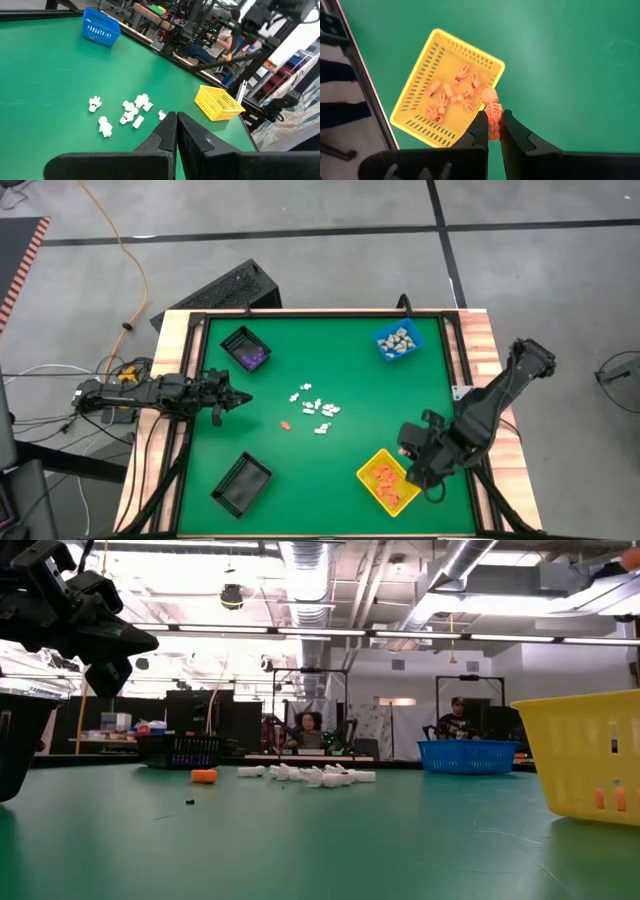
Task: Sort Halloween decoration
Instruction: Put the orange skeleton toy into the yellow basket
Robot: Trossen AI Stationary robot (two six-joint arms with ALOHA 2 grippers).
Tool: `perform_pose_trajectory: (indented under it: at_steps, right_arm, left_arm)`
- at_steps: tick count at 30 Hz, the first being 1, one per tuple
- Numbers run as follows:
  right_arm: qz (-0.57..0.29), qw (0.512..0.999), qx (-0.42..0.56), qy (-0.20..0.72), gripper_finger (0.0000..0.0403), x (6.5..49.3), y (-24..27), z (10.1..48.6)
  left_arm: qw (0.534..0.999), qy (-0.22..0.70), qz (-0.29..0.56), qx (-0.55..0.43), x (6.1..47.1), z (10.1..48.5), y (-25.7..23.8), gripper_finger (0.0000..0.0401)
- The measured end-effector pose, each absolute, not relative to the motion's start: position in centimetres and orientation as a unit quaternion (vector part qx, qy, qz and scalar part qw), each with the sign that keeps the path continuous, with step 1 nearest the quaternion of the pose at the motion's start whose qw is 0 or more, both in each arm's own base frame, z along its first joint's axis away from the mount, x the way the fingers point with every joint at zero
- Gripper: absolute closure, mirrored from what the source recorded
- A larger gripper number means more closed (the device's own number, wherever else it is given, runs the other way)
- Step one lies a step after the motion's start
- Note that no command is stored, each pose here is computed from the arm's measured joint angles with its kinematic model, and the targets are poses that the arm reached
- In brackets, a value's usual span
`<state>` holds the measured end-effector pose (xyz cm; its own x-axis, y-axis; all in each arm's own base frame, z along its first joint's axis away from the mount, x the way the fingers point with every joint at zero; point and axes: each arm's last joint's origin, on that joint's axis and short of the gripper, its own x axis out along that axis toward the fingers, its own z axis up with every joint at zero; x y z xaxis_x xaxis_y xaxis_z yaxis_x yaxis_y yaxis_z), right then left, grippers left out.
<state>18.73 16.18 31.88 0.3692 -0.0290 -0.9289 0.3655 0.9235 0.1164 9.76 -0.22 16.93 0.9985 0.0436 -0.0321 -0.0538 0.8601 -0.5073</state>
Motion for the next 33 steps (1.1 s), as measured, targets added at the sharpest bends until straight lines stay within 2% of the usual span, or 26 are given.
perform_pose_trajectory:
  at_steps: [6, 12, 17, 26, 29, 33]
  right_arm:
    - [-0.123, 0.800, 0.118, 0.575, 0.0361, 20.2, 18.6, 29.1]
    - [-0.079, 0.812, 0.105, 0.569, 0.0361, 22.8, 20.9, 26.5]
    - [-0.071, 0.800, 0.097, 0.587, 0.0361, 24.0, 21.7, 24.6]
    - [-0.084, 0.795, 0.092, 0.594, 0.0359, 24.5, 21.7, 23.8]
    - [-0.104, 0.789, 0.105, 0.596, 0.0347, 24.4, 21.6, 23.8]
    - [-0.117, 0.786, 0.114, 0.596, 0.0308, 24.5, 21.3, 23.8]
  left_arm:
    - [0.964, 0.007, 0.033, -0.263, 9.8, 16.9, -0.2, 0.0401]
    - [0.962, 0.000, 0.046, -0.267, 9.8, 17.0, -0.1, 0.0401]
    - [0.963, 0.001, 0.046, -0.267, 9.8, 17.0, -0.1, 0.0401]
    - [0.962, -0.001, 0.049, -0.267, 9.8, 17.0, -0.1, 0.0401]
    - [0.962, 0.000, 0.048, -0.267, 9.8, 17.0, -0.1, 0.0401]
    - [0.963, 0.000, 0.048, -0.267, 9.8, 17.0, -0.1, 0.0401]
